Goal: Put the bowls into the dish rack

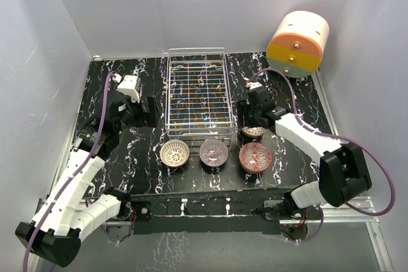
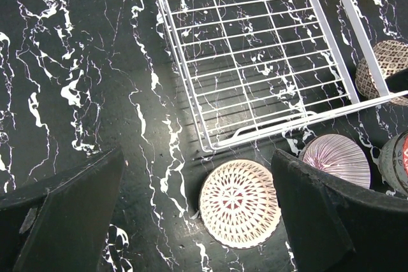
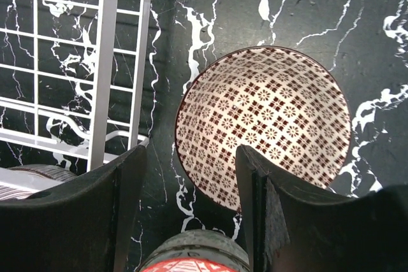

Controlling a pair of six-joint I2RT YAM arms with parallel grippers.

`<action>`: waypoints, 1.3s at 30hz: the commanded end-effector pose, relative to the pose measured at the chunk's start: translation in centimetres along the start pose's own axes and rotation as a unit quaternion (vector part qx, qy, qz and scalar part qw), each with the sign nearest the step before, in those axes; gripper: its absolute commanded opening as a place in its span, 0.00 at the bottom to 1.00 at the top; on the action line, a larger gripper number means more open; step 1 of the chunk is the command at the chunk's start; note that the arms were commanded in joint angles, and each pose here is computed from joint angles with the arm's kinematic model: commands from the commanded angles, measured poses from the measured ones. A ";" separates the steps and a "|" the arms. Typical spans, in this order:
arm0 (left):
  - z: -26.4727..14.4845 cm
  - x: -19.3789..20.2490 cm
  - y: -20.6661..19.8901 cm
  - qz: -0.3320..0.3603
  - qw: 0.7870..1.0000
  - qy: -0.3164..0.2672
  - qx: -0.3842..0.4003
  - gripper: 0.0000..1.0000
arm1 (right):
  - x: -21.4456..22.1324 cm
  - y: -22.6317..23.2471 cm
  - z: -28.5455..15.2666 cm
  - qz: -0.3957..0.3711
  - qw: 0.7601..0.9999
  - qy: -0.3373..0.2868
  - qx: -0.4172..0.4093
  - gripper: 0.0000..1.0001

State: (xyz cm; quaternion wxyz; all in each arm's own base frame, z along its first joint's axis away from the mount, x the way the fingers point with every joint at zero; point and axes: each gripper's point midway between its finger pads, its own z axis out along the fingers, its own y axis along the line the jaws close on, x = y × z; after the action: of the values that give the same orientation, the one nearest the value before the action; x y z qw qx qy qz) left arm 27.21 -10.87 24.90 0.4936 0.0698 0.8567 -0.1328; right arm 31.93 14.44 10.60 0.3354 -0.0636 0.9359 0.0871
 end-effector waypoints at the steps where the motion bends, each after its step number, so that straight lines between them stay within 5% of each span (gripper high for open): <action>1: -0.2 0.3 0.1 0.001 1.000 0.000 -0.002 0.97 | -0.7 0.8 1.4 0.006 1.000 -0.014 -0.020 0.60; 31: -0.3 -0.1 0.2 0.003 1.000 -0.003 -0.006 0.97 | 2.3 -2.0 5.5 0.029 0.997 0.024 0.061 0.43; 39: -0.4 0.0 0.2 0.004 1.000 -0.001 -0.006 0.97 | 1.8 -3.1 5.5 0.041 0.994 0.016 0.097 0.12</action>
State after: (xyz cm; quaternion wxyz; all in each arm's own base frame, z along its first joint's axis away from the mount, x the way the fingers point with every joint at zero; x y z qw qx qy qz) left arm 27.14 -10.65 24.53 0.4897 0.0676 0.8599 -0.1272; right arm 33.59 12.97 4.55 0.3079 -0.0224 0.9509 0.0220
